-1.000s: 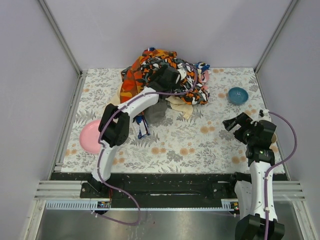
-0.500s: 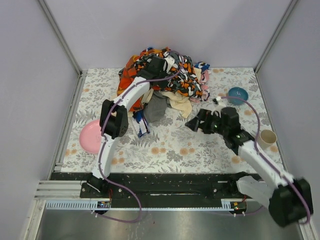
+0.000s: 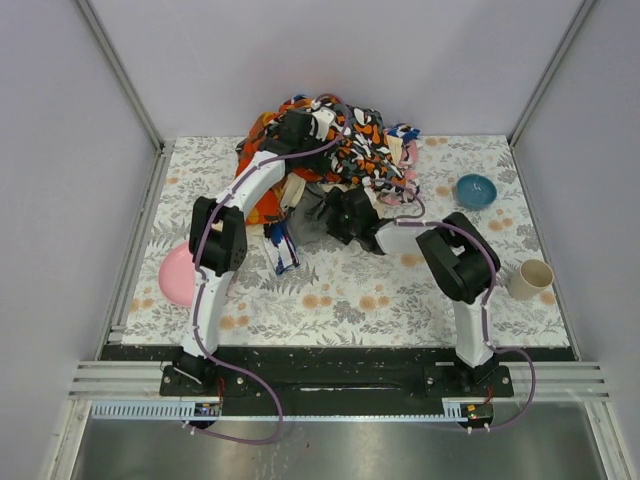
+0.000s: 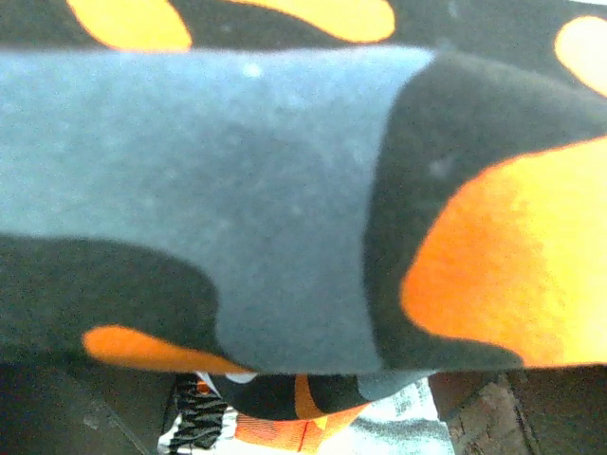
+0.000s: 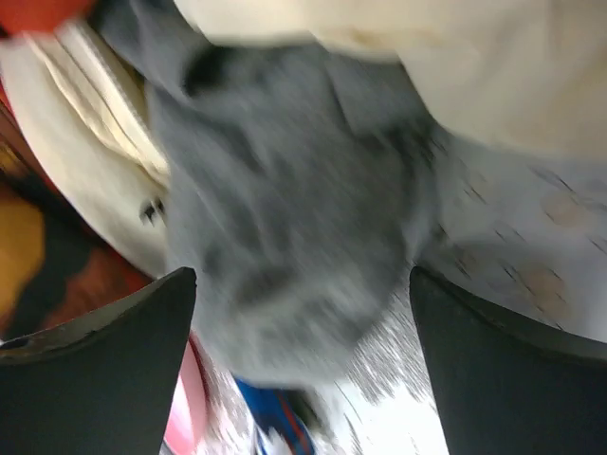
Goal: Pick out a specific cloth from the pile
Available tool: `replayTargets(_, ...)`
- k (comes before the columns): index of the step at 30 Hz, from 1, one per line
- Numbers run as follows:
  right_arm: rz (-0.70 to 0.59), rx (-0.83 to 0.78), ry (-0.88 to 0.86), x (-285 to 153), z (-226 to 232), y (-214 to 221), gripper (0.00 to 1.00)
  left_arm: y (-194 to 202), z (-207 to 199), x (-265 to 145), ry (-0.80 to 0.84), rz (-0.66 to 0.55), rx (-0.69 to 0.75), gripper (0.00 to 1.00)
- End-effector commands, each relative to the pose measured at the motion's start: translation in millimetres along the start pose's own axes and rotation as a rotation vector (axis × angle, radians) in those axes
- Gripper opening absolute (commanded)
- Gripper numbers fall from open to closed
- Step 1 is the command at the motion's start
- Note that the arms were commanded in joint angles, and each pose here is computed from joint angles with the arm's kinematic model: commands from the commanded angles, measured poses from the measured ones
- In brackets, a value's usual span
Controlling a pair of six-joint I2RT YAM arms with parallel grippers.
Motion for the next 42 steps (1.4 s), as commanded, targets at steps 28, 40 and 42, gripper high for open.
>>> replayTargets(28, -0.570, -0.449, -0.464, -258, 253, -107, 0.00, 90, -1, 31, 0.019, 0.335, -0.061, 0.99)
replayTargets(40, -0.773, -0.566, -0.437, -401, 250, -134, 0.00, 45, -21, -4, 0.049, 0.251, -0.061, 0.99)
replayTargets(42, -0.799, -0.560, -0.427, -419, 239, -134, 0.00, 25, -20, -25, 0.053, 0.209, -0.079, 0.99)
Point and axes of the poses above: each gripper's point midway between its finger pads, its own x axis out along the fingers, its own z axis along the line the jaws close on, y = z × x, the point moved 4 cm from there along -x, back along the fingers, and after that the axes turned 6 degrees about x, right-handed, at the moved point
